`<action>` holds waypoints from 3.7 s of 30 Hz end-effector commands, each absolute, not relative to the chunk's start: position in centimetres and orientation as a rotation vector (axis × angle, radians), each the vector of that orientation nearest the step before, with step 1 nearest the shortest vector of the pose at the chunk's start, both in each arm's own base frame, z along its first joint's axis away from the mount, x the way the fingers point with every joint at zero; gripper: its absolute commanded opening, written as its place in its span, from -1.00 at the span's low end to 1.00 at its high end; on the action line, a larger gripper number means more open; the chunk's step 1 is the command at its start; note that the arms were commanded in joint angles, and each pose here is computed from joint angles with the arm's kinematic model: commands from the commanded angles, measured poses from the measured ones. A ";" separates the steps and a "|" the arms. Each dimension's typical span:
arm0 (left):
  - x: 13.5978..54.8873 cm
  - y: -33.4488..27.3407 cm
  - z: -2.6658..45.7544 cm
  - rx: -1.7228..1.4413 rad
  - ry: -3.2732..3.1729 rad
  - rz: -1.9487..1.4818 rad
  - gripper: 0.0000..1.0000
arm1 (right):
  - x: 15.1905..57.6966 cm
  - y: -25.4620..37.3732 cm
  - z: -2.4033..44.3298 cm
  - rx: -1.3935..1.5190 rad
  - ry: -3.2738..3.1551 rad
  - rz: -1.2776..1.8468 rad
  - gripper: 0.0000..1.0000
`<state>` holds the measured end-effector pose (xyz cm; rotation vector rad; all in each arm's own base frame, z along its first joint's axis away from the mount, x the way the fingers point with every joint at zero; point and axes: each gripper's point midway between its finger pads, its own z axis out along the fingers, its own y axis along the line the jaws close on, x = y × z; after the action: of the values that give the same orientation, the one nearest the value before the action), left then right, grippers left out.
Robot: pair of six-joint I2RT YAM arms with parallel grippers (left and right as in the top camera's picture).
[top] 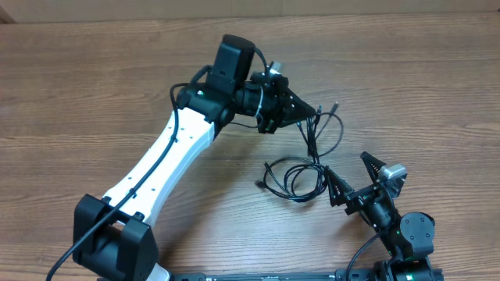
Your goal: Untangle cables
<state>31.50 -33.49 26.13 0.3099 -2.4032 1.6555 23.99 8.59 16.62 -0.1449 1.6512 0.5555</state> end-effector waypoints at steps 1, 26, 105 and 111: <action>29.7 -34.4 28.1 0.142 -2.372 1.713 -0.91 | 24.1 8.4 16.7 -0.119 1.641 0.562 1.00; 23.7 -38.2 28.7 -0.118 -2.275 1.673 -0.92 | 23.9 8.8 17.4 -0.147 1.612 0.584 1.00; 28.5 -28.7 15.9 -0.533 -3.219 0.730 0.63 | 24.1 8.4 17.2 -0.122 1.620 0.560 0.17; 29.0 -26.8 15.2 -0.454 -3.283 0.555 0.99 | 24.1 8.4 17.2 -0.122 1.620 0.560 0.33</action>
<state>27.73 -28.08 14.48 -0.5231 -3.1819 0.6676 24.03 8.59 17.34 -0.1310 1.6241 0.5713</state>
